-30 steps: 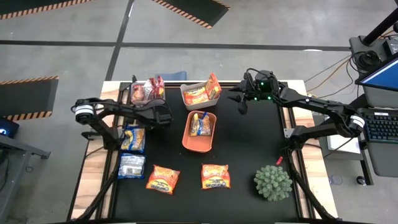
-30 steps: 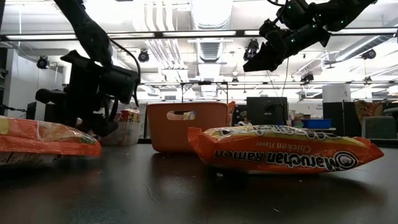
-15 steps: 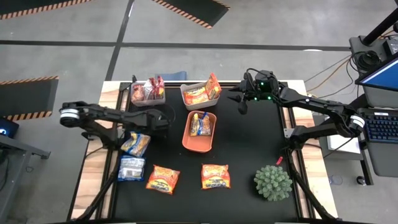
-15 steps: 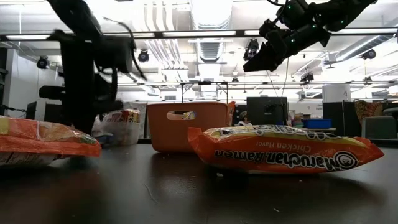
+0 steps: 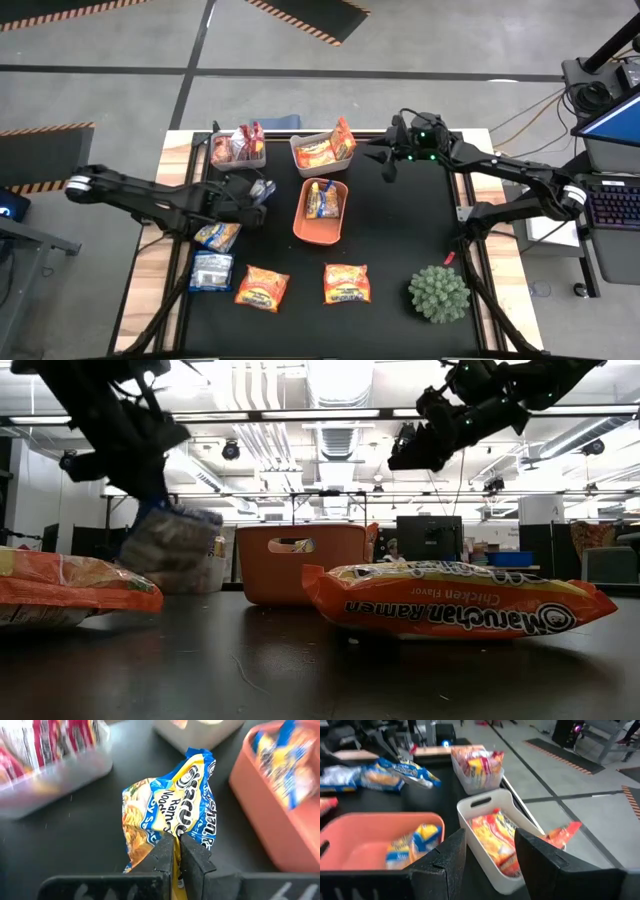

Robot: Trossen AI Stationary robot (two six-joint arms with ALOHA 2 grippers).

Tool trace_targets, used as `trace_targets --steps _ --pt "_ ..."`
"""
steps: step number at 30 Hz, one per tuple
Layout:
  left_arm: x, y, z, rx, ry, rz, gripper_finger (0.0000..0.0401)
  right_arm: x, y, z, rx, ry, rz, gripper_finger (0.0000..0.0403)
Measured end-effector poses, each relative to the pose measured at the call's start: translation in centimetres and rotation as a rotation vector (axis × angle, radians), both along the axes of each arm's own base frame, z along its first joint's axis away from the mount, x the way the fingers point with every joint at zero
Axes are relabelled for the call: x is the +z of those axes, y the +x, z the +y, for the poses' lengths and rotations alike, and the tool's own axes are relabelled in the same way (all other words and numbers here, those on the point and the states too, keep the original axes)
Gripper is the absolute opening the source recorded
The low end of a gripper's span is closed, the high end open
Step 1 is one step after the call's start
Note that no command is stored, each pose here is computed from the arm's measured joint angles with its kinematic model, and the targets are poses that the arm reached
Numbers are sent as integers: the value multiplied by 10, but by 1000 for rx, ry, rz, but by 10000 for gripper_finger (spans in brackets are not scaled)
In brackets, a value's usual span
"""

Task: Sort Maruchan noodles
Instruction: Put the blue bag into the orange bin

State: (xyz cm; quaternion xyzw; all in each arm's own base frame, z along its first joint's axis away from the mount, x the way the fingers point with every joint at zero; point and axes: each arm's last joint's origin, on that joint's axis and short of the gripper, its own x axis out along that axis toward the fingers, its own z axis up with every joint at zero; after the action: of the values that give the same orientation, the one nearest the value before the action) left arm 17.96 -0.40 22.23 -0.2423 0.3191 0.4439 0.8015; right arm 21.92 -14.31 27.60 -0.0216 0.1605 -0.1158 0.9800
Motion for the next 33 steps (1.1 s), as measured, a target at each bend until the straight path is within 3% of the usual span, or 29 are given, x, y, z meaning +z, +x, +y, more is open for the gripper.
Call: trace_targets --steps 8,16,21,25,33 --pt "13 14 -1 -84 153 -115 1 9 19 27 127 -46 -86 157" --pt "36 36 -6 -355 296 -243 1 13 36 69 310 -122 -122 157" --pt "48 45 -8 -526 472 -245 1 15 38 77 327 -96 -139 157" --pt "39 60 -11 -650 560 -161 1 13 37 77 319 -63 -127 157" --pt "2 103 -13 -727 665 -76 1 10 37 77 322 -54 -90 157"
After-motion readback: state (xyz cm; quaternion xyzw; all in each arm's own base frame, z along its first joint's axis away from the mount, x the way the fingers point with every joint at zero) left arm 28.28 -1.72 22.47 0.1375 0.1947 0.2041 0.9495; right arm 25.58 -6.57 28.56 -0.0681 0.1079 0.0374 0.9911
